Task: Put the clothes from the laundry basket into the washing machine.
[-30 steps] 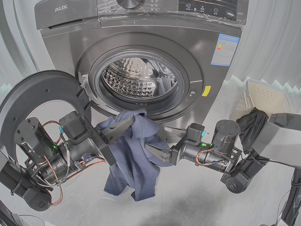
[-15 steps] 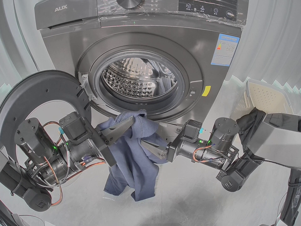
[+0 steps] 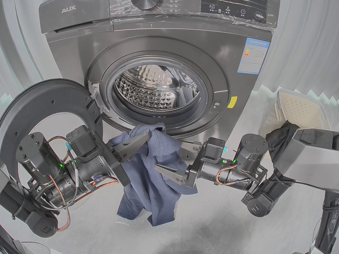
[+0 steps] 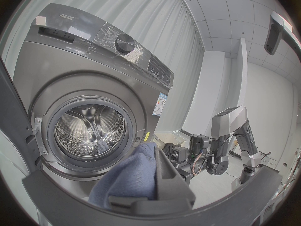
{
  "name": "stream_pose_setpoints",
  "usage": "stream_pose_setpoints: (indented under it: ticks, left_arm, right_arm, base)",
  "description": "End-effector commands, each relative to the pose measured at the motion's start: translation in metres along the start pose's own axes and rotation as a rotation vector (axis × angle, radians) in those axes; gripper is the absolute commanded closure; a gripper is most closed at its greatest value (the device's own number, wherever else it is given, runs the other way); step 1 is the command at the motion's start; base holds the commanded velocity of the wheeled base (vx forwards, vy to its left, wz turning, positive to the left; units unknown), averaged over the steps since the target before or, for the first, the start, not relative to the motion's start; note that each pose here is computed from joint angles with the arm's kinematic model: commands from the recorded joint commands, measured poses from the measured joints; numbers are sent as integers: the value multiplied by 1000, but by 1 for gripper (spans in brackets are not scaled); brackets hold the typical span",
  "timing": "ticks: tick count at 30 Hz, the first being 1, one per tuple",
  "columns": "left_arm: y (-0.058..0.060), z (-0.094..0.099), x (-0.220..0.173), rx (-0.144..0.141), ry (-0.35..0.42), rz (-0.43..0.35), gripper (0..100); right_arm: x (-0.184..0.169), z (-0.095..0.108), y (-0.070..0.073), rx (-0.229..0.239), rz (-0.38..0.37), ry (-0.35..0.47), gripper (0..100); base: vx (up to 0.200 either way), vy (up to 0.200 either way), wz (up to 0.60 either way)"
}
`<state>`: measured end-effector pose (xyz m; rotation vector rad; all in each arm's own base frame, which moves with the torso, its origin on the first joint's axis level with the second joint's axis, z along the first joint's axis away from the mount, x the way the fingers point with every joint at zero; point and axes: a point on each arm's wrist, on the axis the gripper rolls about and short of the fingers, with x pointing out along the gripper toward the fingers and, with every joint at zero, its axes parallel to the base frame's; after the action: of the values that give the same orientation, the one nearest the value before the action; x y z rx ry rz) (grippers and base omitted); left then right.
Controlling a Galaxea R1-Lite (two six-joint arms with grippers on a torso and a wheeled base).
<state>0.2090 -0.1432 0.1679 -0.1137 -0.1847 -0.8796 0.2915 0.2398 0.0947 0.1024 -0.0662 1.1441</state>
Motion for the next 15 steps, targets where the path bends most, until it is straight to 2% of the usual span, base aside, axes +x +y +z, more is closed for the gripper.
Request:
stream_pose_setpoints:
  ticks: [1,7,8,15]
  left_arm:
    - [0,0,0,0,-1,1,100]
    - [0,0,1,-1,-2,2,100]
    - [0,0,1,-1,-2,2,100]
    - [1,0,1,-3,0,5,100]
  right_arm:
    - [0,-1,1,-2,23,-1,0]
    - [-1,-1,0,-4,24,0,0]
    - [-2,-1,0,-5,21,1,100]
    - [-8,7,-3,-17,-2,-11,100]
  base:
    - [0,0,0]
    - [0,0,0]
    - [0,0,0]
    - [0,0,0]
